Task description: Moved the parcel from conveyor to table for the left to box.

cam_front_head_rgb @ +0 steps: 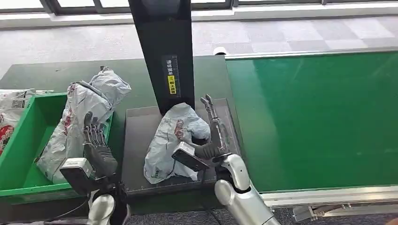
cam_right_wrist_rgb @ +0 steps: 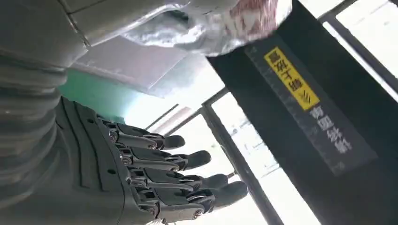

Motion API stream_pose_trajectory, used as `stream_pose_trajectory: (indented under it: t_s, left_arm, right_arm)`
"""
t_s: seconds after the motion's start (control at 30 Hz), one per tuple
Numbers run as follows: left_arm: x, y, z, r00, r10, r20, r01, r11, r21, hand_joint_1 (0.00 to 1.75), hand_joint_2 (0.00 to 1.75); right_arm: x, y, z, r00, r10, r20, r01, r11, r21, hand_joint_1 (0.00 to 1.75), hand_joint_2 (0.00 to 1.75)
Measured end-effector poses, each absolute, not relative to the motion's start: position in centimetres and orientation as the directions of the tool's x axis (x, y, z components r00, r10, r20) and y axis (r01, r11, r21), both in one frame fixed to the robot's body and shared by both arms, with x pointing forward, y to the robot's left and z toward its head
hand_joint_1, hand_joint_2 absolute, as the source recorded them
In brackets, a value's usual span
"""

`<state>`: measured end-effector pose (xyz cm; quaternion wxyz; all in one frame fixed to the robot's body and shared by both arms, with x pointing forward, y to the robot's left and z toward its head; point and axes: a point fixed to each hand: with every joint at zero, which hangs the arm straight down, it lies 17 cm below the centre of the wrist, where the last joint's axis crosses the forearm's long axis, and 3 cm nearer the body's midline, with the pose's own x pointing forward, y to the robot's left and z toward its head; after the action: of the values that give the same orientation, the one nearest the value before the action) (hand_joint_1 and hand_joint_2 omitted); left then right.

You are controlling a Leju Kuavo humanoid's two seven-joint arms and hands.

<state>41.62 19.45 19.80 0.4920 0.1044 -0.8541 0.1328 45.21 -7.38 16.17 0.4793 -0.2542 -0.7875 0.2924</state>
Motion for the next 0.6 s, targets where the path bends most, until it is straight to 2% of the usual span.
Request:
stream_pose_trajectory:
  t_s: [0.23,0.37,0.4,0.5,0.6]
  left_arm:
    - [41.6,16.8,20.5,-0.499,-0.083,0.863,-0.236,0.971,-0.043,0.00,0.00]
    - [41.7,11.9,19.9,-0.492,-0.178,0.852,-0.113,0.984,0.140,0.00,0.00]
    - [41.6,11.2,19.8,-0.495,-0.189,0.848,-0.097,0.982,0.162,0.00,1.75]
    - [41.5,9.4,19.4,-0.502,-0.217,0.837,-0.058,0.974,0.218,0.00,1.75]
    - [41.8,7.2,18.5,-0.510,-0.307,0.804,-0.016,0.937,0.348,0.00,1.75]
  right_arm:
    - [40.4,-11.3,20.1,-0.451,0.692,0.564,0.305,0.713,-0.631,0.00,1.75]
    - [37.4,-13.4,23.7,-0.529,0.625,0.575,0.393,0.780,-0.486,0.00,1.75]
    - [37.0,-13.6,24.2,-0.540,0.620,0.569,0.403,0.784,-0.472,0.00,1.75]
    - [35.9,-14.0,25.3,-0.573,0.602,0.557,0.415,0.798,-0.436,0.00,1.75]
    - [33.9,-13.5,27.3,-0.662,0.570,0.487,0.425,0.820,-0.383,0.00,1.75]
